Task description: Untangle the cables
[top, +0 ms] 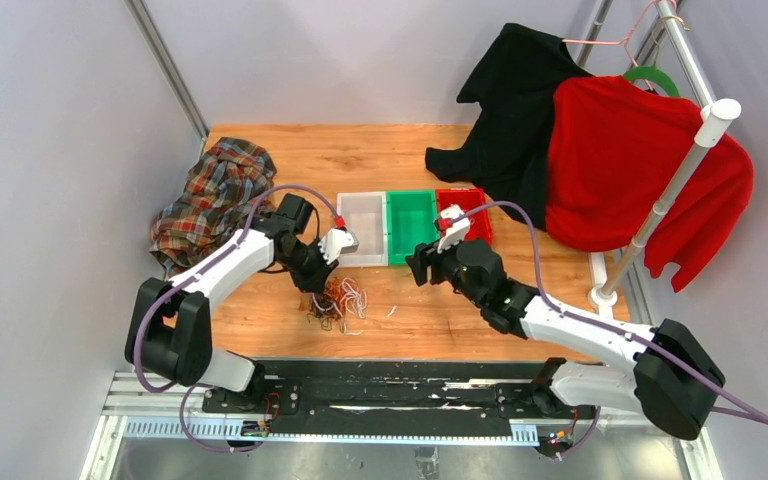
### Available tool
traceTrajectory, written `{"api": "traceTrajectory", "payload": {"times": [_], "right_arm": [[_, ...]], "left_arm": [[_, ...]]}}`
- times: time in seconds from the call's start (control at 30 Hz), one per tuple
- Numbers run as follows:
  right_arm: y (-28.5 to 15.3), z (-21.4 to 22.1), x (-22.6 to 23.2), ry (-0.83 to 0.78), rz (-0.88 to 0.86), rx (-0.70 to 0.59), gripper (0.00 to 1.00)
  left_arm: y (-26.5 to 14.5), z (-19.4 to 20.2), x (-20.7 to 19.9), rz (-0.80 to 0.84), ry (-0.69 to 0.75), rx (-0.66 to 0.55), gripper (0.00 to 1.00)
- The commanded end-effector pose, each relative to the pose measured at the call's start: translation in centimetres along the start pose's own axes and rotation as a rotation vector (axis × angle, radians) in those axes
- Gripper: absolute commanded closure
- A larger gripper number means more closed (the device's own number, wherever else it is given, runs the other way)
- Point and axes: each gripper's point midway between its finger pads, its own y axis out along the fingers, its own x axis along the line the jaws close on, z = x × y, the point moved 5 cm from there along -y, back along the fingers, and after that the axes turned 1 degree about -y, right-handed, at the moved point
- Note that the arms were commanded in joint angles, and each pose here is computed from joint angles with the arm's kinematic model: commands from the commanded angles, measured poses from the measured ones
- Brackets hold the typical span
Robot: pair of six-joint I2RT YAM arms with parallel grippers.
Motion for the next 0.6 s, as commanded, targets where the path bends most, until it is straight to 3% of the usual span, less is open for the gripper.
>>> {"api": "traceTrajectory", "payload": {"times": [0.0,0.1,0.37,0.5,0.57], "right_arm": [[-0.1,-0.1,4.1,0.019,-0.185,-0.038,0.34],[0.2,1.5,7.2,-0.02,-0.287,0.001,0.3],[2.4,5.2,13.7,-0.068,-0.449,0.093,0.28],[3.4,6.8,14.6,-0.042,-0.469,0.127,0.31],[3.8,7.4,14.5,-0.038,-0.446,0.141,0.37]], "left_arm": [[0.1,-0.6,0.4,-0.02,-0.02,-0.047,0.9],[-0.6,-1.0,0.0,-0.015,-0.025,-0.068,0.99],[-1.7,-1.1,-0.9,-0.009,-0.036,-0.082,0.99],[-1.5,-1.0,-0.9,-0.01,-0.054,-0.073,0.99],[-1.5,-0.9,-1.0,-0.008,-0.053,-0.074,0.99]]}}
